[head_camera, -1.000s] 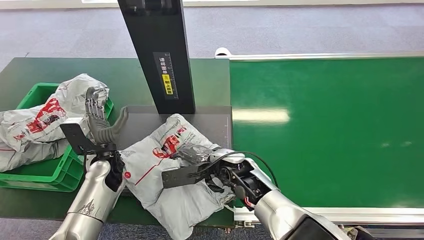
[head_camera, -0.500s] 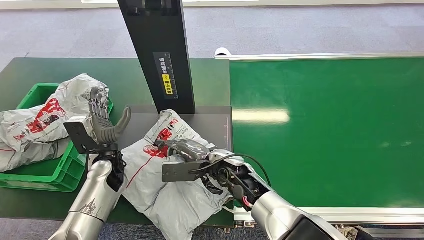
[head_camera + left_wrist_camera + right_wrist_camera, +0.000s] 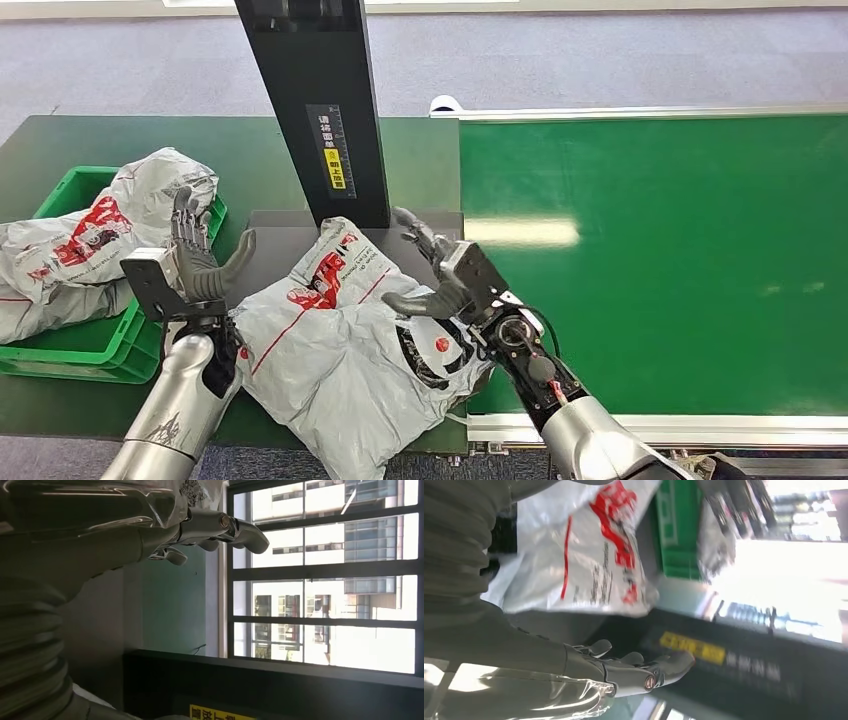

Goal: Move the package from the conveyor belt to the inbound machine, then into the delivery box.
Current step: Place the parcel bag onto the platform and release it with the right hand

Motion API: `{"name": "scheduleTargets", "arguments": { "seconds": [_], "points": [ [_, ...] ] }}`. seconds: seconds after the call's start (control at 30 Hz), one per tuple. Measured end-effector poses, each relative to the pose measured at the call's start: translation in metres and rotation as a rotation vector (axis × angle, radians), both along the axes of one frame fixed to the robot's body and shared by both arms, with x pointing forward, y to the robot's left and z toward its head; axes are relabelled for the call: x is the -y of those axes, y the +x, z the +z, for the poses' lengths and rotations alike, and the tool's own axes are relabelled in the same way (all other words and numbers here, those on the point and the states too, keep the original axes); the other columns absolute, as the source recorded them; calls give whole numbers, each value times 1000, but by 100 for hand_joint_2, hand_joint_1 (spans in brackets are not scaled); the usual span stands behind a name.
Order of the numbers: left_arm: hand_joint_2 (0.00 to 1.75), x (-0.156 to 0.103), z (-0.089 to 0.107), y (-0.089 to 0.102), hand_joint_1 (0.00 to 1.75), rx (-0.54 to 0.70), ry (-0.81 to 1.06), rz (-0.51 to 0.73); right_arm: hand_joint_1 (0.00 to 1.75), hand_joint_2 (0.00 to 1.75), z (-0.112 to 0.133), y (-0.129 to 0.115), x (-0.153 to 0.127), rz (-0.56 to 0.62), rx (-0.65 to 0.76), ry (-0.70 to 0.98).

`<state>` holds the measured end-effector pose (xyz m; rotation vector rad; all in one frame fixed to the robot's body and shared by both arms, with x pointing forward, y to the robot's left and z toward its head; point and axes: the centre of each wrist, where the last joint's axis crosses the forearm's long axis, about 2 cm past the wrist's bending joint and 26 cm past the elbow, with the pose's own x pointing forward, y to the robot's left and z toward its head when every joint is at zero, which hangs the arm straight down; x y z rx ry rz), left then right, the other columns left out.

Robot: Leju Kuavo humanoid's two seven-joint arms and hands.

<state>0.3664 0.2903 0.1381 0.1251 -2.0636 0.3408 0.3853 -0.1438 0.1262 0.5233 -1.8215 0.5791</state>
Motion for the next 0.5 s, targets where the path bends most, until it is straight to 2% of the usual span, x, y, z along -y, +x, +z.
{"name": "scheduleTargets", "arguments": {
  "seconds": [0.1,0.23,0.37,0.5],
  "points": [
    [175,0,-1,-3,0,-15,0,-68,0,175,1,1,8,-77,-22,35],
    [175,6,0,-12,0,2,77,-229,0,175,0,4,19,-175,-64,78],
    [175,11,3,-19,0,20,146,-332,0,175,-1,5,26,-214,-78,98],
    [175,19,5,-23,0,37,351,-488,0,175,-1,6,31,-226,-84,109]
  ]
}}
